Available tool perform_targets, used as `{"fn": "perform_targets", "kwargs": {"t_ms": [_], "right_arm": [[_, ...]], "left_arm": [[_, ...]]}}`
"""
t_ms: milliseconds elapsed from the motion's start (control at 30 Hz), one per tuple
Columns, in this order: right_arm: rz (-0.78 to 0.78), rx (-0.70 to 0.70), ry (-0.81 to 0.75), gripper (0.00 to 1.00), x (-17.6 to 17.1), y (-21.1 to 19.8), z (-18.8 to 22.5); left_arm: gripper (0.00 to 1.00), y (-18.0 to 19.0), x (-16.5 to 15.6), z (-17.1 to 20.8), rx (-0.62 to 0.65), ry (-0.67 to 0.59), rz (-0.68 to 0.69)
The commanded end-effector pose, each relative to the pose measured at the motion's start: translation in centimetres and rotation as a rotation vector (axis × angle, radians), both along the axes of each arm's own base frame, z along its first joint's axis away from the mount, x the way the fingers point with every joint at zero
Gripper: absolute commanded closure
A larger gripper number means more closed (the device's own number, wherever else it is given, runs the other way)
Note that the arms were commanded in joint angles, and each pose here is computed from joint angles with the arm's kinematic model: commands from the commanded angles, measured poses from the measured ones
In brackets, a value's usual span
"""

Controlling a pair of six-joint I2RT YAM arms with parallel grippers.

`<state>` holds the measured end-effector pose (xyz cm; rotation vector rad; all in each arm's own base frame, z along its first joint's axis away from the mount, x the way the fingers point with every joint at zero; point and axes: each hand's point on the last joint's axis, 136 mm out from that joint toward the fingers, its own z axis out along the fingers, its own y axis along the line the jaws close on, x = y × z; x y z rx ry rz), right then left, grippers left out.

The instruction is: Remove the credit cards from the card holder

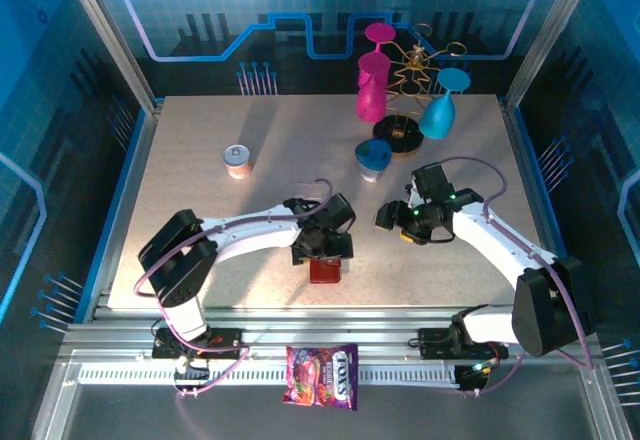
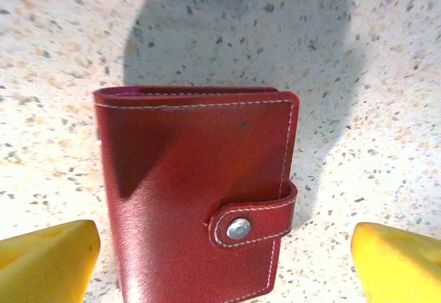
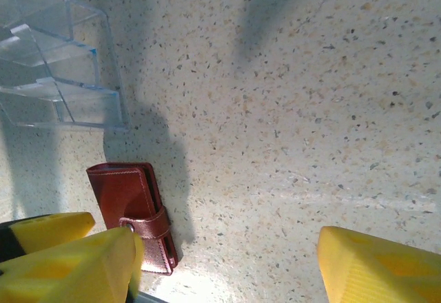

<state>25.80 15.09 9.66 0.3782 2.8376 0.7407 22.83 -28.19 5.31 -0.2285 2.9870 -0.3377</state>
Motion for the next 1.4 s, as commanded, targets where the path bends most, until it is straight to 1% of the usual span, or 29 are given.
{"fn": "perform_targets", "kwargs": {"t_ms": [0, 167, 267, 400, 533, 633, 700, 833, 1000, 1233, 1367], "right_arm": [[0.024, 0.001, -0.053, 0.28, 0.5, 1.1, 2.1], [0.111, -0.04, -0.068, 0.26, -0.2, 2.9, 2.6], [0.185, -0.086, -0.066, 0.29, -0.9, 4.4, 2.6], [0.246, -0.141, -0.072, 0.31, -1.7, 6.3, 2.5], [0.279, -0.208, -0.046, 0.38, -2.6, 7.9, 1.7], [0.293, -0.272, -0.023, 0.43, -3.2, 8.5, 1.1], [0.308, -0.314, -0.013, 0.45, -3.7, 9.0, 0.5], [0.348, -0.379, 0.012, 0.5, -4.5, 10.5, -0.7], [0.397, -0.446, 0.035, 0.54, -5.4, 12.3, -1.9], [0.435, -0.471, 0.058, 0.58, -5.8, 14.3, -3.3], [0.447, -0.477, 0.068, 0.59, -5.8, 14.8, -4.0]], "left_arm": [[0.05, 0.2, 0.6, 2.6, -0.087, -0.043, 0.015], [0.06, 1.2, 1.6, 5.0, -0.207, -0.11, 0.055], [0.11, 1.9, 2.1, 5.6, -0.299, -0.133, 0.088], [0.2, 2.6, 2.4, 5.5, -0.425, -0.12, 0.125], [0.32, 4.1, 2.6, 4.4, -0.499, -0.094, 0.19], [0.4, 5.4, 2.6, 3.9, -0.523, -0.091, 0.227], [0.42, 6.3, 2.6, 3.8, -0.531, -0.093, 0.245], [0.44, 7.9, 2.6, 3.4, -0.528, -0.09, 0.278], [0.47, 9.2, 2.9, 3.0, -0.543, -0.078, 0.315], [0.47, 9.7, 3.4, 3.3, -0.533, -0.09, 0.321], [0.47, 9.8, 3.3, 3.2, -0.531, -0.088, 0.325]]}}
